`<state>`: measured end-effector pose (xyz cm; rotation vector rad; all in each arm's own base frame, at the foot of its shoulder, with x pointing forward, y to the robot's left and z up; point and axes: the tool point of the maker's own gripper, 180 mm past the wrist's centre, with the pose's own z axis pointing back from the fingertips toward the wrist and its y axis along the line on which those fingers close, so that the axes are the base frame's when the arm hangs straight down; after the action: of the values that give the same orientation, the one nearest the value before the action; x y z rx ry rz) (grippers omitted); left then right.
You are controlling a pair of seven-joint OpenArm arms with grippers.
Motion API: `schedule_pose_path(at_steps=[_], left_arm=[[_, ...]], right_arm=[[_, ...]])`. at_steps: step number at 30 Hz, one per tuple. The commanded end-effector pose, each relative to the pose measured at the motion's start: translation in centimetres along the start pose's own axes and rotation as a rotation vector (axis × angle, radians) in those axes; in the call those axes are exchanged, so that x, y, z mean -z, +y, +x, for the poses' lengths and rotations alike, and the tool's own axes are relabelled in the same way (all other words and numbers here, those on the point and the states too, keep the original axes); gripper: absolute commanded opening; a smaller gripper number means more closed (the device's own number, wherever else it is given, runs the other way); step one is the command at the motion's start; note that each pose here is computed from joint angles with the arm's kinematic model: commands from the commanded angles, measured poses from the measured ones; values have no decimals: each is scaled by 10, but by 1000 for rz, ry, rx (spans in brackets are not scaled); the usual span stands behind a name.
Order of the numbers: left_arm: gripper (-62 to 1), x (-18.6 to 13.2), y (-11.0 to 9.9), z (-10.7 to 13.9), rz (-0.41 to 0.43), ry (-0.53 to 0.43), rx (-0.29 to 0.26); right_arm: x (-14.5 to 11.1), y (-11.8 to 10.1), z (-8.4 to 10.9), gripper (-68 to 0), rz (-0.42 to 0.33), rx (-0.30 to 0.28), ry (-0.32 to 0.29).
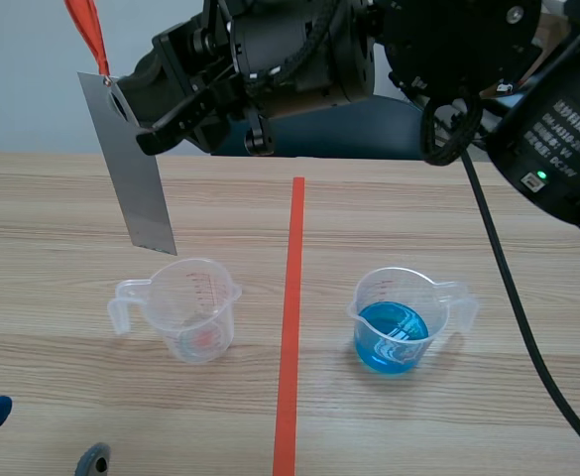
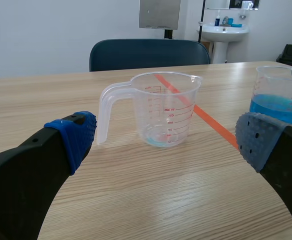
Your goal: Do the redox reaction experiment. put the plate into the left beaker
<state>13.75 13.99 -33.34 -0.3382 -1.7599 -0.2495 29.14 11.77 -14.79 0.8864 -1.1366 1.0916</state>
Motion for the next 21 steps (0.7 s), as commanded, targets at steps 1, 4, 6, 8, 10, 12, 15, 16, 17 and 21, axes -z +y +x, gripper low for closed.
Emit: schedule_pose_path(at_steps=[1,4,6,8,10,12,15,16,17,21], left_arm=[[-22,1,3,7,-2,-28,10],[-22,1,3,7,-2,-28,10],[-22,1,3,7,-2,-28,10],[-22,1,3,7,-2,-28,10],[-22,1,3,7,-2,-28,10],[-22,1,3,7,-2,-28,10],[-22,1,3,7,-2,-28,10],[-22,1,3,7,-2,-28,10],[-22,1,3,7,-2,-28,10],[-22,1,3,7,-2,-28,10]], right_arm=[[-2,-3,15,-669,-3,-14,-40],[-2,-3,15,-669,-3,-14,-40],[-2,-3,15,-669,-3,-14,-40],[-2,-3,15,-669,-3,-14,-40],[-2,-3,15,-669,-3,-14,-40],[-2,-3,15,-669,-4,-14,-39],[-2,-3,14,-669,-4,-14,-36],[-3,-3,14,-669,-5,-14,-35],[-3,-4,14,-669,-5,-14,-35],[-3,-4,14,-669,-6,-15,-33]])
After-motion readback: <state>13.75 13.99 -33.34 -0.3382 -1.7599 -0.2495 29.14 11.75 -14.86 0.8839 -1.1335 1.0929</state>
